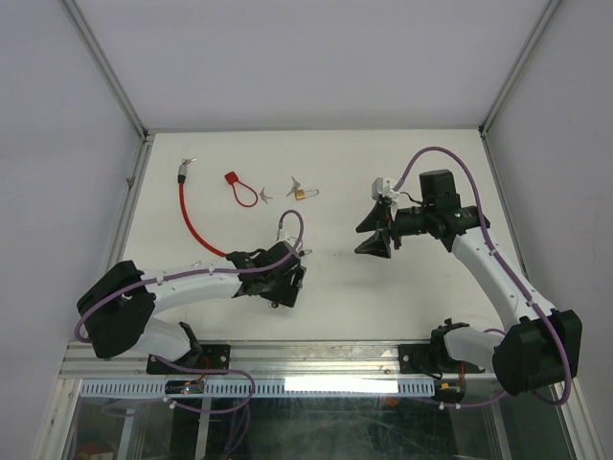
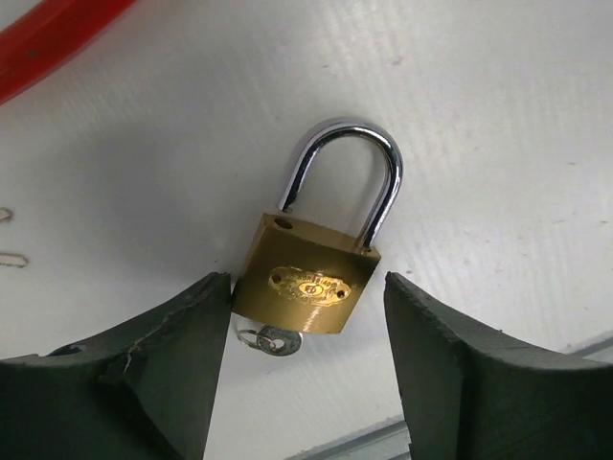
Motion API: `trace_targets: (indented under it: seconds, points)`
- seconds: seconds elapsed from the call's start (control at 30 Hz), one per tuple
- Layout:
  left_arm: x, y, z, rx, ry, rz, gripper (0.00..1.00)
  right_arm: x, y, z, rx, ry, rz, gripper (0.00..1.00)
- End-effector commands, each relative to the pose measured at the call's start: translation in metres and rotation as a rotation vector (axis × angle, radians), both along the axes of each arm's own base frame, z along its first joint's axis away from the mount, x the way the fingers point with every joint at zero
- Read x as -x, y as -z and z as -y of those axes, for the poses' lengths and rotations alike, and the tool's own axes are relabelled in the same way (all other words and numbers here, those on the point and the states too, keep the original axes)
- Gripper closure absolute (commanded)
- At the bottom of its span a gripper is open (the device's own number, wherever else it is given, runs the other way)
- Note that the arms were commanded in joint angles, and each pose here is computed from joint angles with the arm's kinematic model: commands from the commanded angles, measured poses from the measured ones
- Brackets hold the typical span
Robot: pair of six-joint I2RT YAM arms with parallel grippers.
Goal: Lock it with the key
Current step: Pick up the lock from the center of the board.
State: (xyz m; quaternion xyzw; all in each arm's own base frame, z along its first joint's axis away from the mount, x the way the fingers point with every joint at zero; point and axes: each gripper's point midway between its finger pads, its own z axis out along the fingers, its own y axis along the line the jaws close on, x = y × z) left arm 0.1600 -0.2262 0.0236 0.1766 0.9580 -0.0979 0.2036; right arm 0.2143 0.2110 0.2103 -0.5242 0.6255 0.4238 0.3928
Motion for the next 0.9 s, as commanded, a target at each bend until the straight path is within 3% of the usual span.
trace_targets:
  seconds: [0.0, 0.17, 0.33, 0.63, 0.87]
  points:
    - [-0.004, -0.031, 0.051, 0.249, 0.087, 0.031, 0.35, -0.005, -0.018, -0.003, -0.032, -0.020, 0.059, 0.39]
    - [-0.008, -0.043, 0.056, 0.274, 0.153, 0.081, 0.26, -0.005, -0.017, -0.002, -0.030, -0.020, 0.057, 0.39]
    - [-0.019, -0.046, 0.040, 0.186, 0.125, 0.170, 0.22, -0.005, -0.016, -0.003, -0.031, -0.023, 0.053, 0.39]
    - [-0.016, -0.011, 0.033, 0.052, 0.097, 0.086, 0.28, -0.006, -0.013, -0.003, -0.027, -0.022, 0.041, 0.39]
    - [-0.011, -0.005, 0.040, 0.050, 0.116, 0.055, 0.33, -0.006, -0.013, -0.003, -0.026, -0.023, 0.040, 0.39]
